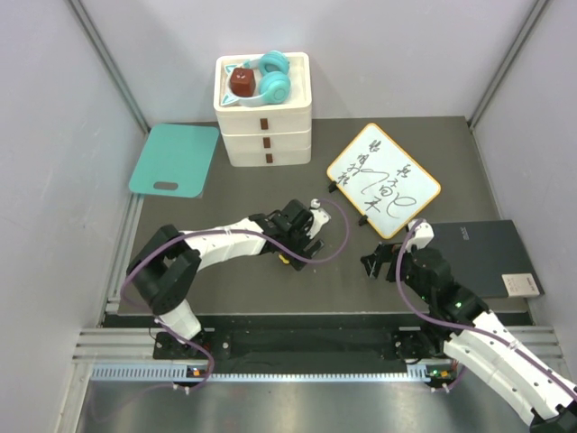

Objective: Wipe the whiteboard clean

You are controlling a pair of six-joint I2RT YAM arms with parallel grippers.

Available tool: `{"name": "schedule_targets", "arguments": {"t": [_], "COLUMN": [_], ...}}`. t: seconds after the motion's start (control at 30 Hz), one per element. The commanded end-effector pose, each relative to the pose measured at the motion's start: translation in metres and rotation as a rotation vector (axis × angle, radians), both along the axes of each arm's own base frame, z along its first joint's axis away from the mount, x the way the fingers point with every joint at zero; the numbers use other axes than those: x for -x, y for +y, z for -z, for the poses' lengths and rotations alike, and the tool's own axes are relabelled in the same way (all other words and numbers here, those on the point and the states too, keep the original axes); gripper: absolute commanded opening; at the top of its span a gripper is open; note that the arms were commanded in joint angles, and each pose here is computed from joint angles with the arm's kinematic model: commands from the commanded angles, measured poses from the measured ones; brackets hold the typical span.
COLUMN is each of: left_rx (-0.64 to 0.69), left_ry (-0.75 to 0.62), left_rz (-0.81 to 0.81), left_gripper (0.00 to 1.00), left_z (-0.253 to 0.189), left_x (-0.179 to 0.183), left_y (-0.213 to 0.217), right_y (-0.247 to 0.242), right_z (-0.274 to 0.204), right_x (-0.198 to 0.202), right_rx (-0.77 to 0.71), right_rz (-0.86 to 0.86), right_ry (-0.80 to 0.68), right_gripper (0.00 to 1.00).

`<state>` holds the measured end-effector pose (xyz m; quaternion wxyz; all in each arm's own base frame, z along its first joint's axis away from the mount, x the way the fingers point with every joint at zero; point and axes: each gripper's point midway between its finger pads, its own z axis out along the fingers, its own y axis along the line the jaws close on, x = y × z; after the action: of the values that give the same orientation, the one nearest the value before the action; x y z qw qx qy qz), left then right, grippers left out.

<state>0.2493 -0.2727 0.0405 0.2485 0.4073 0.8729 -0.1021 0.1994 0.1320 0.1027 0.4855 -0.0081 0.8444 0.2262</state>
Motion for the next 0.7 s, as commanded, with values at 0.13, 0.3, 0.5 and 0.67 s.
{"name": "schedule_targets", "arguments": {"t": [0.13,0.3,0.5,0.67], "left_rx": [-0.023,0.013,0.025,0.020], "left_ry": [0.010,-0.003,-0.043,-0.022], "left_rz": [-0.038,-0.054,-0.062,-0.063], "left_gripper": [0.69,0.57,0.49,0.25], "left_z": [0.021,0.015,0.001,-0.001], "left_x": [-0.012,-0.015,-0.022,-0.025], "left_y": [0.006,0.005,0.005,0.007], "right_y": [0.003,0.001,0.002,0.000], "right_z": [-0.023,-0.020,-0.015,-0.017], "right_x": [-0.002,0.000,0.001,0.000], "right_rx": [-0.024,-0.021,-0.034,-0.045], "right_rz": [-0.007,-0.005,-0.006,0.022], "right_ry": [-0.049,-0.043,-0.029,-0.021], "right_gripper": [0.99,0.99,0.99,0.99]}}
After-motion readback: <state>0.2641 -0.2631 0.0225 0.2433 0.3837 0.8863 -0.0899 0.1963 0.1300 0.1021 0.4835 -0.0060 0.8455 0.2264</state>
